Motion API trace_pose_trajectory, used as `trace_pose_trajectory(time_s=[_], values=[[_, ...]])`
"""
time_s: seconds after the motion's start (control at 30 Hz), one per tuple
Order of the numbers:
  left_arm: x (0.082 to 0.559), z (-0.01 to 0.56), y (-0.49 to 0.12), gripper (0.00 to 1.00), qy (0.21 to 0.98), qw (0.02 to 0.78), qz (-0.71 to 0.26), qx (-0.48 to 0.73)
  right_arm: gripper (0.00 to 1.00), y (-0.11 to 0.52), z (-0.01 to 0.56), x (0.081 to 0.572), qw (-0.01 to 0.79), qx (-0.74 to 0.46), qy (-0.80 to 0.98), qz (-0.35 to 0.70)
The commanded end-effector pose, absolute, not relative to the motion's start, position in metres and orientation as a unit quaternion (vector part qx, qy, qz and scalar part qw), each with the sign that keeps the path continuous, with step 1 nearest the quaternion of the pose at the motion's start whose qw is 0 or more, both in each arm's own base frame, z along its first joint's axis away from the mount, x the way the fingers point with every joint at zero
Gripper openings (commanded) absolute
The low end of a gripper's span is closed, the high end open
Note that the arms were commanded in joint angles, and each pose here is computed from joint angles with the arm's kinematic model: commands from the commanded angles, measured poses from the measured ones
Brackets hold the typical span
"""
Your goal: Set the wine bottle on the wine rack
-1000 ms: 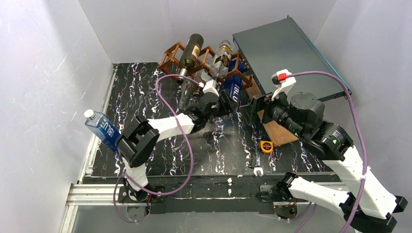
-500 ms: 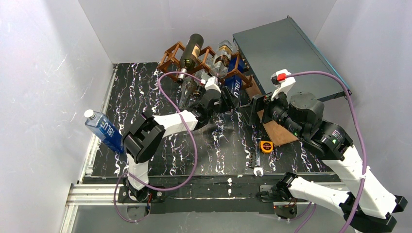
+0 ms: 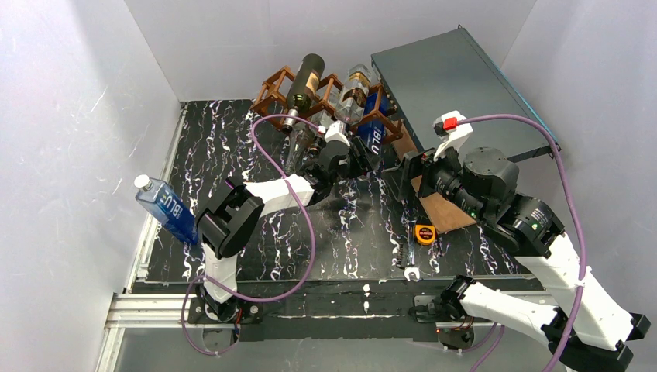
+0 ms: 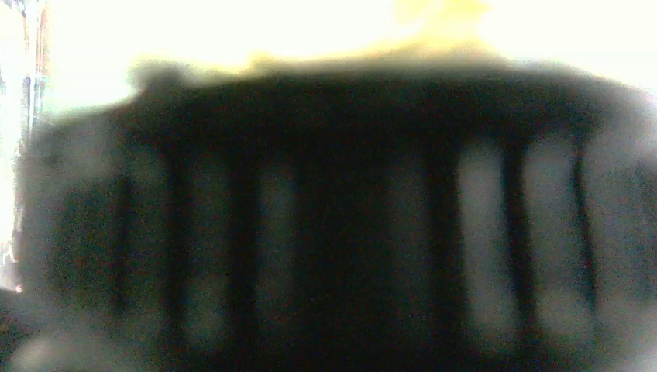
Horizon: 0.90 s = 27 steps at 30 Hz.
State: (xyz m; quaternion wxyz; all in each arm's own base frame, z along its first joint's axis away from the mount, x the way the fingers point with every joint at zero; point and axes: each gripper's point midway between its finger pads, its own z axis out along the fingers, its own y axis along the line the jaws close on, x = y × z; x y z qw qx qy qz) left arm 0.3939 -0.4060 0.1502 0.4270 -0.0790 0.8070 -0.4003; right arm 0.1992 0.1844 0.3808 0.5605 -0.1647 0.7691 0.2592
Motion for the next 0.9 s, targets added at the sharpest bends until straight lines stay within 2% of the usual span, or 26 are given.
trace_pose_trajectory(time_s=[0.0, 0.07, 0.17, 0.57, 0.8, 0.87], values=[[0.415, 0.25, -0.409, 0.47, 0.709, 0.51, -0.477, -0.094, 1.0, 0.183, 0.403, 0.198, 0.584, -0.157, 0.747, 0.276], [0.415, 0.25, -0.408, 0.57, 0.709, 0.51, -0.478, -0.096, 1.0, 0.184, 0.403, 0.198, 0.583, -0.157, 0.748, 0.276], [0.415, 0.252, -0.405, 0.64, 0.708, 0.512, -0.477, -0.096, 1.0, 0.184, 0.403, 0.198, 0.583, -0.157, 0.748, 0.277], [0.408, 0.242, -0.4, 0.75, 0.719, 0.502, -0.472, -0.09, 1.0, 0.185, 0.404, 0.198, 0.582, -0.157, 0.747, 0.279], [0.397, 0.228, -0.397, 0.91, 0.732, 0.483, -0.473, -0.084, 1.0, 0.185, 0.404, 0.198, 0.582, -0.155, 0.747, 0.281], [0.393, 0.224, -0.396, 0.93, 0.735, 0.476, -0.475, -0.084, 1.0, 0.186, 0.405, 0.197, 0.582, -0.155, 0.746, 0.284]])
